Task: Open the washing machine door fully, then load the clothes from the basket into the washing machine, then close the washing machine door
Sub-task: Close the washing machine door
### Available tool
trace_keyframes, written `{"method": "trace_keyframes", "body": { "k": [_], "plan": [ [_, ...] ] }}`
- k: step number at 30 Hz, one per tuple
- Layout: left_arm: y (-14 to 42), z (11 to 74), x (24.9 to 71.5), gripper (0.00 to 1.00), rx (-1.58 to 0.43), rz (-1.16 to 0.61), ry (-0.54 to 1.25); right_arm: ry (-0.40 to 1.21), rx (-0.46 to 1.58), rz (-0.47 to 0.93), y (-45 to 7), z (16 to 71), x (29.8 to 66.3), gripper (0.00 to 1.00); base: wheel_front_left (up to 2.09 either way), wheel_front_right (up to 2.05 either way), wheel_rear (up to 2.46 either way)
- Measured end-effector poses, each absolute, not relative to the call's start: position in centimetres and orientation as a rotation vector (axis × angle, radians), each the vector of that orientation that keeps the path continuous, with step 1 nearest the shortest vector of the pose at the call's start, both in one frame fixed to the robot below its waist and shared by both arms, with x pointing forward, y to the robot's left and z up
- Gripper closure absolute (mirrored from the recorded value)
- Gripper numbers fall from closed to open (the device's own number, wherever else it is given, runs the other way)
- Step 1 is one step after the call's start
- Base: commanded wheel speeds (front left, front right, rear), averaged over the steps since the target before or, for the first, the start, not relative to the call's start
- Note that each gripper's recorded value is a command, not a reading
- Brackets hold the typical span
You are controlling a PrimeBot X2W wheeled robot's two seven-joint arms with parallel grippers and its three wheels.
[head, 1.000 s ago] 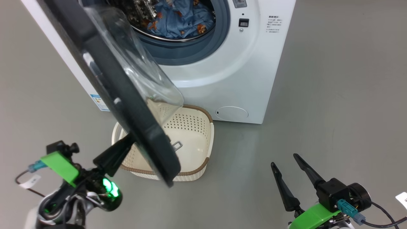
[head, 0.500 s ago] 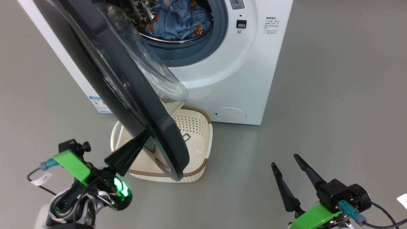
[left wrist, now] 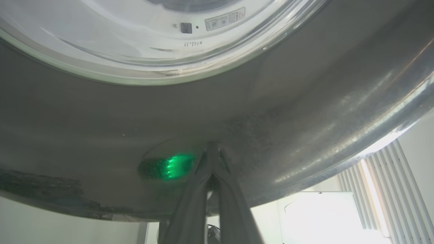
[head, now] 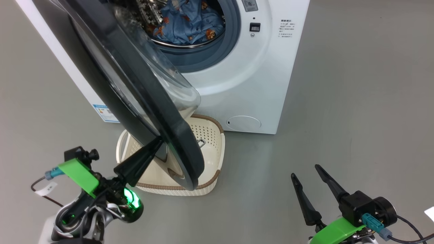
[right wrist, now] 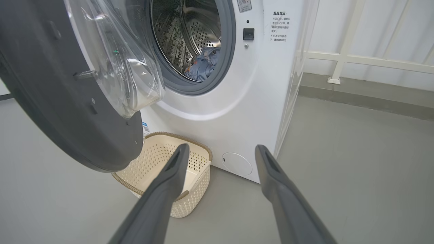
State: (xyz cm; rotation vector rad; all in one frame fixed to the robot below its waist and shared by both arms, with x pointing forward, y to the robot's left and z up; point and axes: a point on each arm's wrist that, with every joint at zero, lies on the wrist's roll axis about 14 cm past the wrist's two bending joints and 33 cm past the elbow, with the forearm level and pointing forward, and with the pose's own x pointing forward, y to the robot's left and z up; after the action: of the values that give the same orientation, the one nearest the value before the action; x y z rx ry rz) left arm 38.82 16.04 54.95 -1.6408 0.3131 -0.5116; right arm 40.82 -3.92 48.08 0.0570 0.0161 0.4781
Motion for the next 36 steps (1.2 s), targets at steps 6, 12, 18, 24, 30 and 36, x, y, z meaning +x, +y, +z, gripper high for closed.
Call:
{"method": "trace_keyframes", "body": {
  "k": [6, 12, 18, 24, 30, 36],
  "plan": [
    [15.8, 55.2, 39.0, 1.0, -1.635, -0.521, 0.31, 0.01, 0.063, 0.455, -4.6, 48.2, 40.9, 0.0, 0.0, 0.0, 0.0],
    [15.9, 55.5, 38.5, 1.0, -1.622, -0.518, 0.293, -0.014, 0.057, 0.421, -5.8, 49.0, 40.9, 0.0, 0.0, 0.0, 0.0],
    [16.1, 55.5, 37.2, 1.0, -1.492, -0.465, 0.263, -0.076, 0.066, 0.387, -7.0, 51.0, 40.2, 0.0, 0.0, 0.0, 0.0],
    [17.2, 55.3, 35.9, 1.0, -1.275, -0.345, 0.19, -0.126, 0.064, 0.353, -8.3, 52.6, 38.8, 0.0, 0.0, 0.0, 0.0],
    [18.0, 56.0, 35.1, 1.0, -1.08, -0.252, 0.054, -0.154, 0.059, 0.321, -9.5, 53.5, 37.5, 0.0, 0.0, 0.0, 0.0],
    [18.0, 55.8, 34.0, 1.0, -0.801, -0.204, -0.086, -0.187, 0.057, 0.297, -10.4, 54.6, 36.7, 0.0, 0.0, 0.0, 0.0]
  ]
}}
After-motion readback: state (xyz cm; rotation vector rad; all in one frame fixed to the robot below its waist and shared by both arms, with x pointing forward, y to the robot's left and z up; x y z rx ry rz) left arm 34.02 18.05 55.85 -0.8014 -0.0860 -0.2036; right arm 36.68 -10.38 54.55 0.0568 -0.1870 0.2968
